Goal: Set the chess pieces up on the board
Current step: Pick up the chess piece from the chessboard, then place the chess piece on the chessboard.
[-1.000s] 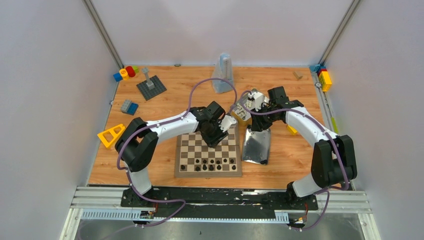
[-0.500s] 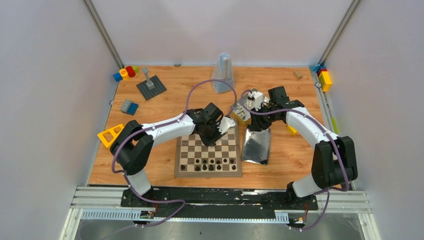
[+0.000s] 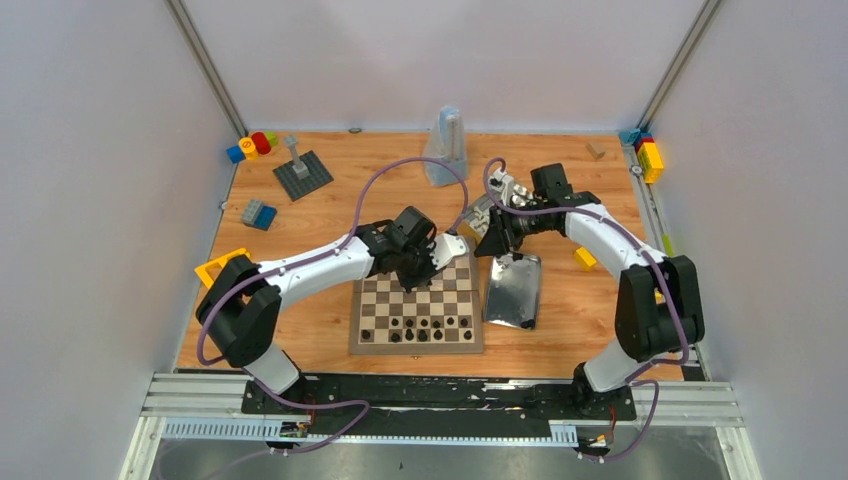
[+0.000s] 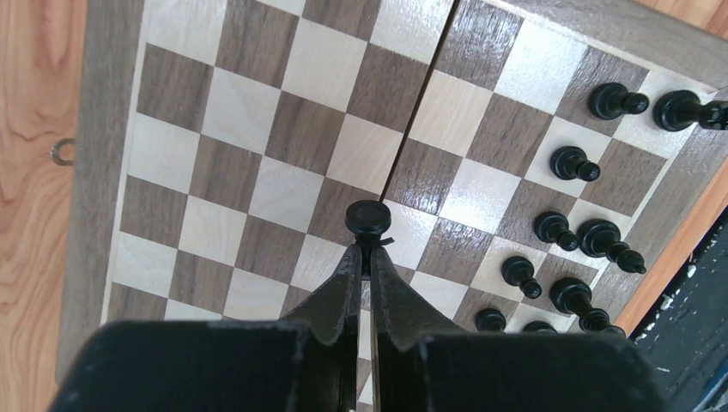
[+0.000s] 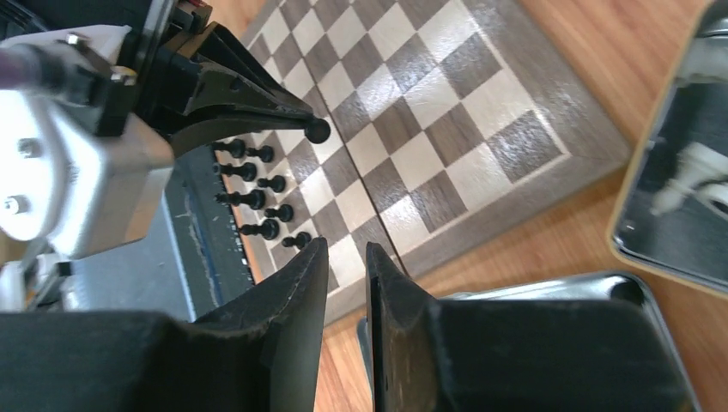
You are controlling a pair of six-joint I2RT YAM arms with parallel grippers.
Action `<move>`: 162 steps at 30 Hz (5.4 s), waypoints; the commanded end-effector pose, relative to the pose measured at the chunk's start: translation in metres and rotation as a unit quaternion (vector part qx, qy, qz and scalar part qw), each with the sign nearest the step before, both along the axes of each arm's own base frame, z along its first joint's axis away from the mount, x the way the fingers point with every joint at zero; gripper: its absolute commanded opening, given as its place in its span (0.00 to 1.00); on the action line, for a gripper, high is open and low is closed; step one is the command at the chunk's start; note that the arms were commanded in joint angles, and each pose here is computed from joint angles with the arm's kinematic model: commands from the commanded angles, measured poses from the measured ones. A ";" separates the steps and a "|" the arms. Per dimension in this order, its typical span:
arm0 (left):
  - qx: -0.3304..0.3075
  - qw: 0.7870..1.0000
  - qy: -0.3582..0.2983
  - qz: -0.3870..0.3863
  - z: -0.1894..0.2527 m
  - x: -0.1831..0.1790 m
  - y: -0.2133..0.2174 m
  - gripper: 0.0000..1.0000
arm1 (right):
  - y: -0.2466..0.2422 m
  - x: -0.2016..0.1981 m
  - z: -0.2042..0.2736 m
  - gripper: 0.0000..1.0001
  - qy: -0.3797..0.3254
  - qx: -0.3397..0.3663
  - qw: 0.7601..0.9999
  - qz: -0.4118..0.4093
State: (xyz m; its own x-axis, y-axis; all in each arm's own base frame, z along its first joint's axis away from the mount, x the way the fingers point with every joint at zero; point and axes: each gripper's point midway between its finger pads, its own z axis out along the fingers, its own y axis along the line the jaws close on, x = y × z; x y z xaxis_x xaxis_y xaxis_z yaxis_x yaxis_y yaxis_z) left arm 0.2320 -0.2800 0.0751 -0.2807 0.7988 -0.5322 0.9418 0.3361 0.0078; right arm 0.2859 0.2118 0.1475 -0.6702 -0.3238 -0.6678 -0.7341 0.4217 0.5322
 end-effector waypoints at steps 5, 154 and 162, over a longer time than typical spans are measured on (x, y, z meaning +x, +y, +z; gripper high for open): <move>-0.062 0.997 -0.038 -0.028 0.025 0.004 -0.014 0.05 | 0.043 -0.014 0.004 0.25 0.063 0.119 0.987 0.087; -0.479 0.876 0.044 -0.042 0.230 0.043 -0.034 0.52 | 0.058 -0.004 0.152 0.01 0.077 0.235 0.960 0.133; -0.459 0.886 0.026 -0.051 0.223 0.040 -0.036 0.50 | 0.058 -0.004 0.150 0.01 0.095 0.240 0.957 0.135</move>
State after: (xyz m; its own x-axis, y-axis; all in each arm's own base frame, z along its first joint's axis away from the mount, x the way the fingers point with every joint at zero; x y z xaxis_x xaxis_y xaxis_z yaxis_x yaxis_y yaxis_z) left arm 0.2740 -0.3136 0.2944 -0.3423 0.0418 -0.9387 0.9364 0.0978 -0.3371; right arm 0.2882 0.2697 0.2827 -0.7591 -0.1873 -0.6235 -0.6283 -0.0399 0.7769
